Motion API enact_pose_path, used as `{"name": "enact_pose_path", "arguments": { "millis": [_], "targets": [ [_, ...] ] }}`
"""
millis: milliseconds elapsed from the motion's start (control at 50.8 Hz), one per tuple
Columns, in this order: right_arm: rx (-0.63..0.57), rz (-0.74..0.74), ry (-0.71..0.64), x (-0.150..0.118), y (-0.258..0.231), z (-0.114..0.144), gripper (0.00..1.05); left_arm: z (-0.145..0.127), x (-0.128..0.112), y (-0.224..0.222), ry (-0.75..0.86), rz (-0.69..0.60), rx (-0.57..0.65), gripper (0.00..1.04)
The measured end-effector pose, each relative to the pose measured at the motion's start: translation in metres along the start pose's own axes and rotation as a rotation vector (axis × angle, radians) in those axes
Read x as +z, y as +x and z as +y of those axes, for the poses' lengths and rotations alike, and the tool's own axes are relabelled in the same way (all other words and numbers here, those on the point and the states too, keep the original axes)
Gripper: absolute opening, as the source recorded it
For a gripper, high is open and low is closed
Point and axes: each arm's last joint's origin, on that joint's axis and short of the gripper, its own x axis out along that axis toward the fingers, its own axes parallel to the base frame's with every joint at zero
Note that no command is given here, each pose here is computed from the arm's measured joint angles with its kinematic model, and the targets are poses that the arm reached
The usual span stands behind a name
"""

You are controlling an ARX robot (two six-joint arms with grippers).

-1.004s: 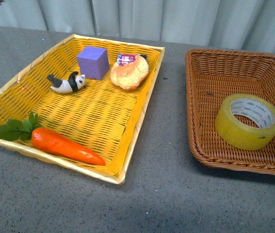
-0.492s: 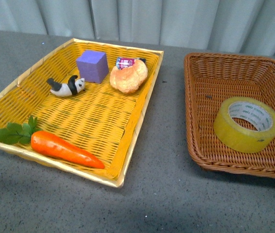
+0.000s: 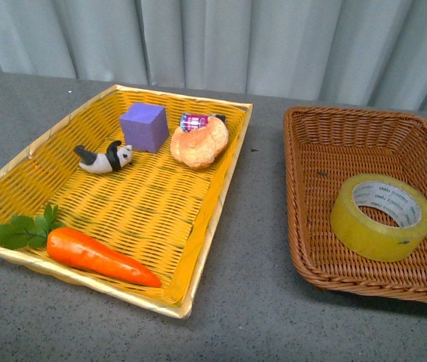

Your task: Move tape to another basket

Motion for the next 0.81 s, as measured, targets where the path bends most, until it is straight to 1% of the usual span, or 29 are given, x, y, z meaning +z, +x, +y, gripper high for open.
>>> {"name": "enact_pose_path", "arguments": {
  "millis": [807],
  "targets": [
    [0.0, -0.013, 0.0, 0.003, -0.024, 0.0, 0.01, 0.0, 0.003, -0.025, 0.0, -0.01, 0.0, 0.04]
  ]
}}
